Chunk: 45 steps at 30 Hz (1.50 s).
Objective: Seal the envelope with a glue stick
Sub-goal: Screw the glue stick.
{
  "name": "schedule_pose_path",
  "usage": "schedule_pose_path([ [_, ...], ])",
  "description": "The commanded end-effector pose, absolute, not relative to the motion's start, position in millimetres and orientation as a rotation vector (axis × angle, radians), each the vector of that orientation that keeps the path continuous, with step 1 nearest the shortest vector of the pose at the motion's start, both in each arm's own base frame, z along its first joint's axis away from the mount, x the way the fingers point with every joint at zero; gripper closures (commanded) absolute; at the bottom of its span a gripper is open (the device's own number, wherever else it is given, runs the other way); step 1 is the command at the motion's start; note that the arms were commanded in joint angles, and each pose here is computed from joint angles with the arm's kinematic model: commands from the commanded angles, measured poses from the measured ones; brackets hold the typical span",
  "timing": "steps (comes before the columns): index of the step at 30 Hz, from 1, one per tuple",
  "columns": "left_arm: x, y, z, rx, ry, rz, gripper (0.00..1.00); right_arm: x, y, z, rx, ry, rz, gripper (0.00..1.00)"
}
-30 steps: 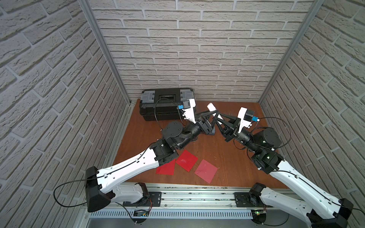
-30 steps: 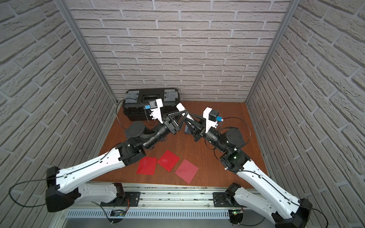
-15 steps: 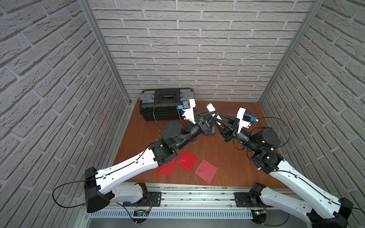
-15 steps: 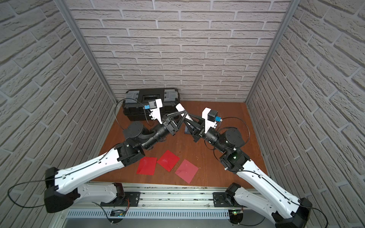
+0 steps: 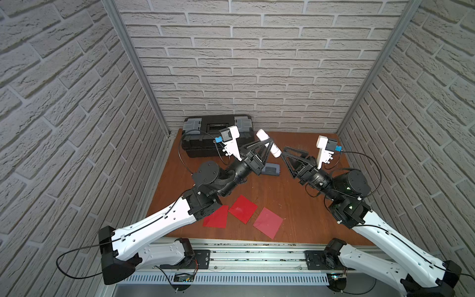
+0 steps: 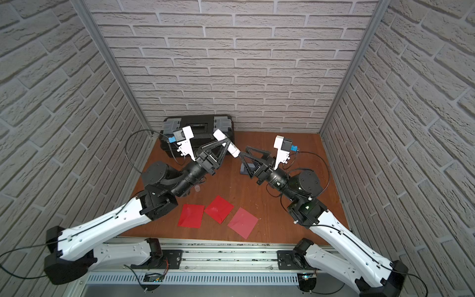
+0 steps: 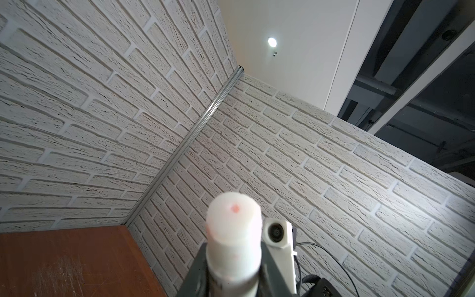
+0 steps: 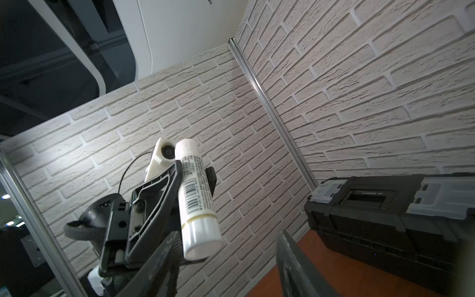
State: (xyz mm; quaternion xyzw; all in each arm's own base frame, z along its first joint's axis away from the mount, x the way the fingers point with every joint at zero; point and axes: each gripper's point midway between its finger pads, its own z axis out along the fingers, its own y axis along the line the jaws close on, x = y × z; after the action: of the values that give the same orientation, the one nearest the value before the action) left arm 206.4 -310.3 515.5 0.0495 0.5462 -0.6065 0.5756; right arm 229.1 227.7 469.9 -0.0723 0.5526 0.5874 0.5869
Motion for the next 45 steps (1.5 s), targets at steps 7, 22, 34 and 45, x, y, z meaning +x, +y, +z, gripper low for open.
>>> schedule_pose_path([
  [7, 198, -300, 546, 0.127, 1.147, -1.464, 0.97, 216, 240, 500, -0.093, 1.225, 1.735, 0.36],
  [22, 204, -294, 547, 0.088, 1.134, -1.471, 0.99, 198, 251, 511, -0.192, 1.173, 1.824, 0.55],
  [34, 203, -292, 548, 0.077, 1.121, -1.496, 0.99, 198, 245, 513, -0.167, 1.159, 1.783, 0.6],
  [45, 205, -295, 543, 0.071, 1.129, -1.51, 1.0, 202, 242, 519, -0.138, 1.132, 1.768, 0.68],
])
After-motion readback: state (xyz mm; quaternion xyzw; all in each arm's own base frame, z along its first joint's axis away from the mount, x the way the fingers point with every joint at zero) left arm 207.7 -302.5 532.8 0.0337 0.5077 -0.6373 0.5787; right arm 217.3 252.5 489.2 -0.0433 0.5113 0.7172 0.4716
